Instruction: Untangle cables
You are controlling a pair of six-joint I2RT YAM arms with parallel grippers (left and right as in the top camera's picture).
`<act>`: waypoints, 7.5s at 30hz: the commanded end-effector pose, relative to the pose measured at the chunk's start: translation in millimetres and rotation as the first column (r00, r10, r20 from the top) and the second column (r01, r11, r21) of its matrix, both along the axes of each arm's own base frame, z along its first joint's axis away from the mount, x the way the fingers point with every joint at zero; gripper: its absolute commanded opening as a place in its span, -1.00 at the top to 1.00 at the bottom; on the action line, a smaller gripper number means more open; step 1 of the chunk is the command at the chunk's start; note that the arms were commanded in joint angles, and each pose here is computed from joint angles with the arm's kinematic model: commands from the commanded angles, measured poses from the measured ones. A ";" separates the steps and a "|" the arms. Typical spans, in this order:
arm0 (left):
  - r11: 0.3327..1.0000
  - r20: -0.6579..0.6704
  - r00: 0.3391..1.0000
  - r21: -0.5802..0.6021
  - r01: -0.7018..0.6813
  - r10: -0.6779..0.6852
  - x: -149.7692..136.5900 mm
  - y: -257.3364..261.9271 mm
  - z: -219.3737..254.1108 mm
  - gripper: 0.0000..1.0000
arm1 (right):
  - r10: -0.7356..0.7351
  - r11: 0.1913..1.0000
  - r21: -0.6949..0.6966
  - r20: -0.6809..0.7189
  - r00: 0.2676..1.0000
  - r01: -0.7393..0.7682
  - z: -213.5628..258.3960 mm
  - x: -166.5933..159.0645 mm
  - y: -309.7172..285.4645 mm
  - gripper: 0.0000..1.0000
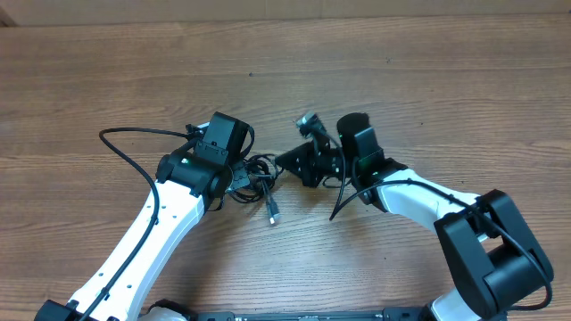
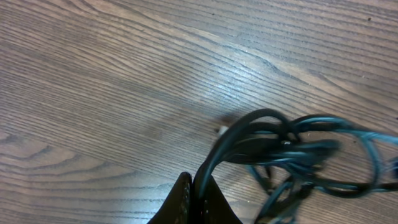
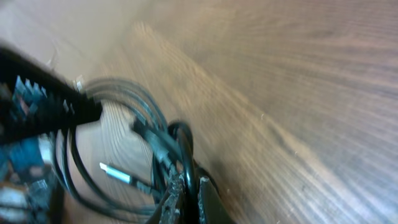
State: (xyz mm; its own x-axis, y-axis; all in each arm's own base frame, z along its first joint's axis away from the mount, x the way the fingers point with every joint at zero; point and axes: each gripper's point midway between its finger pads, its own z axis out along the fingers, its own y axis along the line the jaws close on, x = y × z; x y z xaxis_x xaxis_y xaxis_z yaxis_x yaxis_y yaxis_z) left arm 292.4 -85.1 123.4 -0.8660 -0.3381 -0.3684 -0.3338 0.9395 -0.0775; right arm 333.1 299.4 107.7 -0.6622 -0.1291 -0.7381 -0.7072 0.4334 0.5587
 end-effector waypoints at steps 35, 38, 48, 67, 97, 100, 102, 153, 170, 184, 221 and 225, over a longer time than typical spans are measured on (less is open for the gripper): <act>0.998 0.028 0.999 0.032 -0.046 0.045 4.7 9.5 1.6 0.91 | -0.301 0.953 -0.123 -0.297 0.906 0.276 -34.3 18.3 -41.1 0.36; 0.999 0.030 0.999 0.035 -0.035 0.034 5.3 9.1 1.7 0.91 | -0.198 0.980 -0.088 -0.257 0.946 0.181 -27.8 8.9 -32.8 0.35; 0.817 0.032 0.819 0.108 0.567 -0.573 15.0 -28.5 4.9 0.92 | -0.009 0.996 -0.091 -0.061 0.998 0.004 -21.8 -4.2 -21.7 0.35; 0.673 0.144 0.662 0.042 0.738 -0.735 17.7 -65.8 14.9 0.91 | 0.106 0.985 -0.137 0.024 0.994 -0.102 -28.7 -17.3 -21.7 0.45; 0.728 0.019 0.735 0.164 0.666 -0.677 17.1 -30.3 6.1 0.92 | 0.133 0.971 -0.204 0.031 0.991 -0.124 -47.1 -26.4 -11.3 -0.06; 0.688 0.017 0.693 0.140 0.712 -0.720 12.3 -36.8 4.8 0.91 | 0.133 0.971 -0.205 0.031 0.991 -0.124 -47.3 -26.5 -11.3 -0.11; 0.638 0.042 0.637 0.094 0.764 -0.769 7.2 -49.6 5.3 0.91 | 0.137 0.970 -0.206 0.036 0.990 -0.127 -47.4 -26.6 -11.3 -0.17; 0.998 0.113 0.994 0.068 0.001 -0.009 24.1 9.8 9.6 0.91 | 0.084 0.969 -0.235 0.031 0.996 -0.074 -51.6 -18.9 -15.8 0.92; 0.995 0.092 0.995 0.091 0.038 -0.047 20.6 10.8 7.9 0.91 | -0.010 0.966 -0.257 -0.011 1.000 0.007 -56.4 -10.3 -21.8 -0.44; 0.792 0.075 0.790 0.002 0.610 -0.609 9.9 -49.5 6.7 0.92 | 0.142 0.986 -0.065 -0.135 0.981 -0.152 -32.9 -41.1 -2.8 -0.28; 0.261 0.435 0.200 0.084 0.962 -0.878 -23.5 -120.7 99.1 0.92 | 0.353 0.911 0.299 -0.216 0.910 -0.282 23.0 -53.2 -43.5 -0.16; 0.256 0.446 0.193 0.087 0.963 -0.874 -22.8 -122.5 101.1 0.91 | 0.371 0.906 0.299 -0.216 0.903 -0.301 23.0 -58.4 -38.0 -0.08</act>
